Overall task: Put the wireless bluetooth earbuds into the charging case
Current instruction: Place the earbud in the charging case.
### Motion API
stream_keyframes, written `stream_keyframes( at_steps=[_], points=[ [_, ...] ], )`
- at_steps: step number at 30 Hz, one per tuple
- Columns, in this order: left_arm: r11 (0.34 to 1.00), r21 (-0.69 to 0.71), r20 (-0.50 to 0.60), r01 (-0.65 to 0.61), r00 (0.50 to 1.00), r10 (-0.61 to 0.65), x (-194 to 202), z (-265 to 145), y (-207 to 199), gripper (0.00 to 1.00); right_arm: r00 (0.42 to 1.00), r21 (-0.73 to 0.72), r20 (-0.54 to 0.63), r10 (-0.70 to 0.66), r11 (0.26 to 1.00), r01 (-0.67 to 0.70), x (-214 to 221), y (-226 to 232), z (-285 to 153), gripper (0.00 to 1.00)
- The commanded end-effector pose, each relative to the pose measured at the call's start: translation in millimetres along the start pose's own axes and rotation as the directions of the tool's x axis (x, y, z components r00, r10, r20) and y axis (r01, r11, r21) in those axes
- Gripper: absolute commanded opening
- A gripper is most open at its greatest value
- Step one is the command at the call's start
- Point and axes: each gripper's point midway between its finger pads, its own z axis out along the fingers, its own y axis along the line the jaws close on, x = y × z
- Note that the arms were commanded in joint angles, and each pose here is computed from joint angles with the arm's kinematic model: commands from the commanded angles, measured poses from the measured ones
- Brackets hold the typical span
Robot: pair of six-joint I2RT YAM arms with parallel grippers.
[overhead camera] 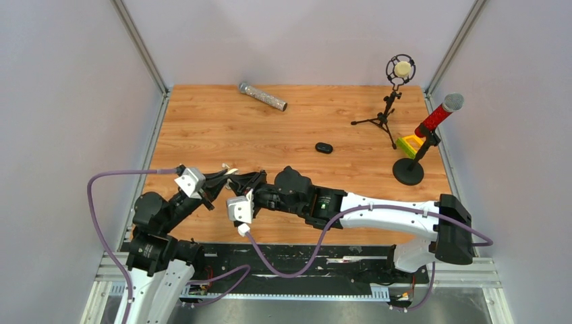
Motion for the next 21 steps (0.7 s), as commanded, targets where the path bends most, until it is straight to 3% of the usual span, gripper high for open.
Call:
stream_keyframes(
  at_steps=[1, 12, 17, 21],
  points=[
    [0.997, 0.079, 0.069, 0.002, 0.998, -0.007, -27, -1, -15, 0.0, 0.999, 0.08, -0.027, -0.035, 0.996, 0.037, 8, -16, 1, 0.0],
    [0.99, 0.033, 0.087, 0.134, 0.987, -0.137, -34, 7, -6, 0.0, 0.999, 0.022, -0.043, -0.029, 0.999, 0.03, 14, -1, 1, 0.0],
    [0.992, 0.026, 0.08, 0.125, 0.989, -0.126, -32, 7, -4, 0.0, 0.999, 0.009, -0.051, -0.011, 1.0, 0.011, 14, 0, 1, 0.26],
    [0.994, 0.035, 0.07, 0.108, 0.991, -0.11, -28, 7, -6, 0.0, 1.0, -0.02, -0.025, 0.011, 1.0, -0.012, 8, 4, 3, 0.38]
  ],
)
